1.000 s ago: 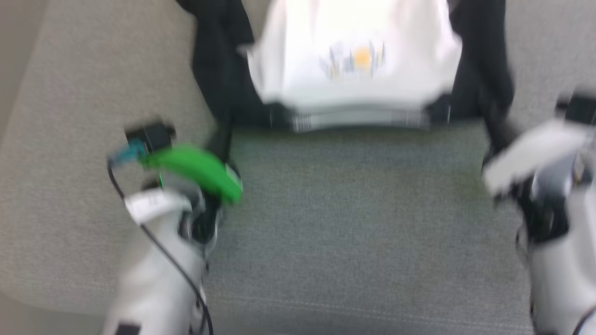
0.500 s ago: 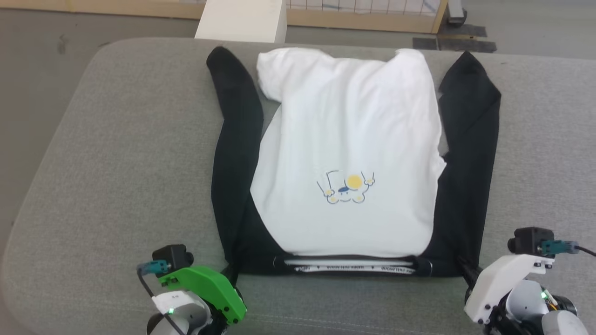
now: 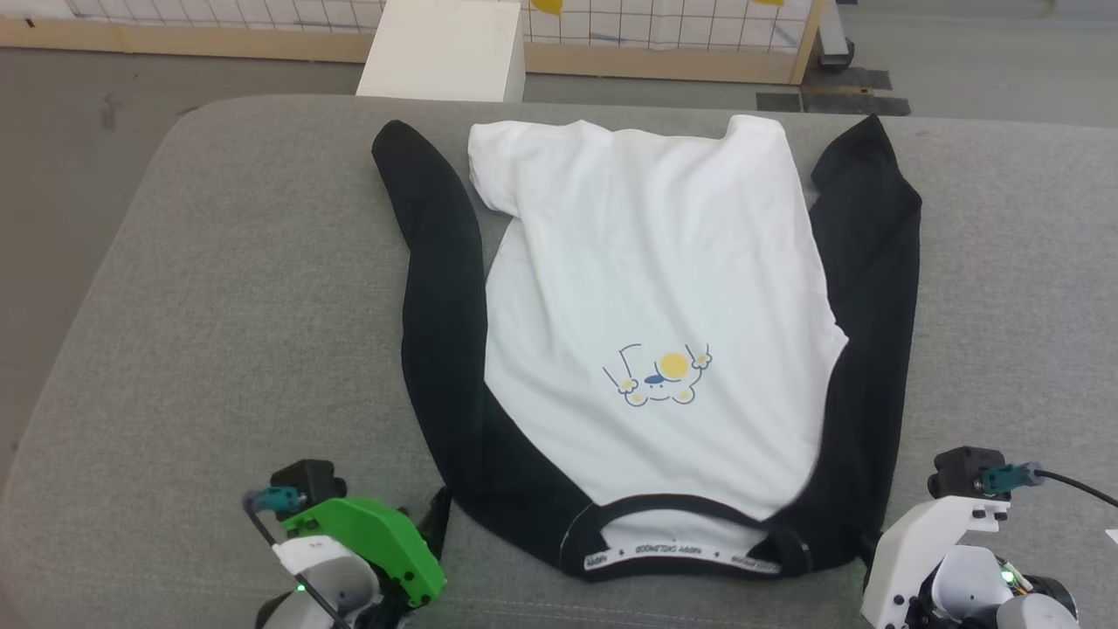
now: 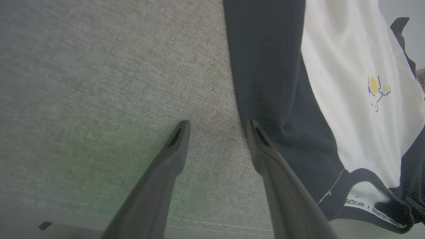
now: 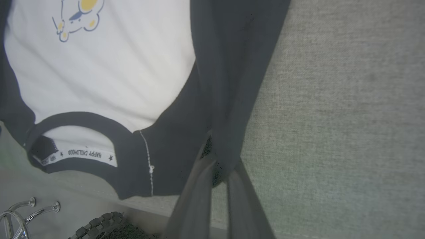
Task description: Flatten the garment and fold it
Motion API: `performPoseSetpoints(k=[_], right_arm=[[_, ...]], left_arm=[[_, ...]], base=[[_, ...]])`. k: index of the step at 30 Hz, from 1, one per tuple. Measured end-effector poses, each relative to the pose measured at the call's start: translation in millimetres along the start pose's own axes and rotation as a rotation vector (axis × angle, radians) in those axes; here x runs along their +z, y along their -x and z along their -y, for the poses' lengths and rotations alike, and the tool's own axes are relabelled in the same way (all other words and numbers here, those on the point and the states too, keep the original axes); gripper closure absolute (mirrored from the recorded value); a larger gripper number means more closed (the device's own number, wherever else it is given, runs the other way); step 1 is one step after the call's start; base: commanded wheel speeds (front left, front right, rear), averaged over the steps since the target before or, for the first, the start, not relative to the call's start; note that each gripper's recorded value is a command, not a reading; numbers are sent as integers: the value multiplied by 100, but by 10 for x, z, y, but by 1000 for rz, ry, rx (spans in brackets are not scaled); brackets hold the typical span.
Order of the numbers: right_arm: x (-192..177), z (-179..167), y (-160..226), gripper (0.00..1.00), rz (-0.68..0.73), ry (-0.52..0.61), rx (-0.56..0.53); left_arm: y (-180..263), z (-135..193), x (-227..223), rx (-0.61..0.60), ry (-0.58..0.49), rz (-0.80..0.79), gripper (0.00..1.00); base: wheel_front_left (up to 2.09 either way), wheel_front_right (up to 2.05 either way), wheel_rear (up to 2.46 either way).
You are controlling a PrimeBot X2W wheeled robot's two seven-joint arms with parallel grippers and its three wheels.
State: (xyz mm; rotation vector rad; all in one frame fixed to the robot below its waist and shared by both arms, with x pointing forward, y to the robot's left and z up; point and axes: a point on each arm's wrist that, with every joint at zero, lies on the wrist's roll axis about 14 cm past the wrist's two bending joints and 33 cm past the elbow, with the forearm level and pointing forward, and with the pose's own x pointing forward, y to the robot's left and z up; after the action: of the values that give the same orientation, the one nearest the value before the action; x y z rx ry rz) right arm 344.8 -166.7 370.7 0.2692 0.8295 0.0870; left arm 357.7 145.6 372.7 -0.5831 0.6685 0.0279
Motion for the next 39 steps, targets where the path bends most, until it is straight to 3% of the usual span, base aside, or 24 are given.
performPoseSetpoints(k=[7, 11, 15, 21, 27, 31, 39], right_arm=[[217, -56, 109, 0, 81, -42, 38], [527, -7, 247, 0, 177, -95, 52], [944, 187, 428, 0, 299, -118, 9], [1911, 289, 482, 0, 477, -38, -51], [2536, 335, 123, 0, 472, 86, -123], [2837, 395, -207, 0, 436, 129, -173], [2825, 627, -1045, 0, 233, 215, -292]], left_arm=[[109, -163, 353, 46, -15, 83, 0], [214, -131, 760, 29, -35, 230, 0], [376, -9, 1285, -4, -113, 469, 0], [539, 238, 1765, -67, -239, 765, 0], [529, 526, 2129, -103, -400, 919, 0], [357, 629, 2131, -122, -433, 934, 0], [-133, 566, 1952, -124, -412, 869, 0]], base=[[0, 0, 0], [0, 0, 0], [0, 0, 0], [0, 0, 0], [0, 0, 0], [0, 0, 0], [0, 0, 0]])
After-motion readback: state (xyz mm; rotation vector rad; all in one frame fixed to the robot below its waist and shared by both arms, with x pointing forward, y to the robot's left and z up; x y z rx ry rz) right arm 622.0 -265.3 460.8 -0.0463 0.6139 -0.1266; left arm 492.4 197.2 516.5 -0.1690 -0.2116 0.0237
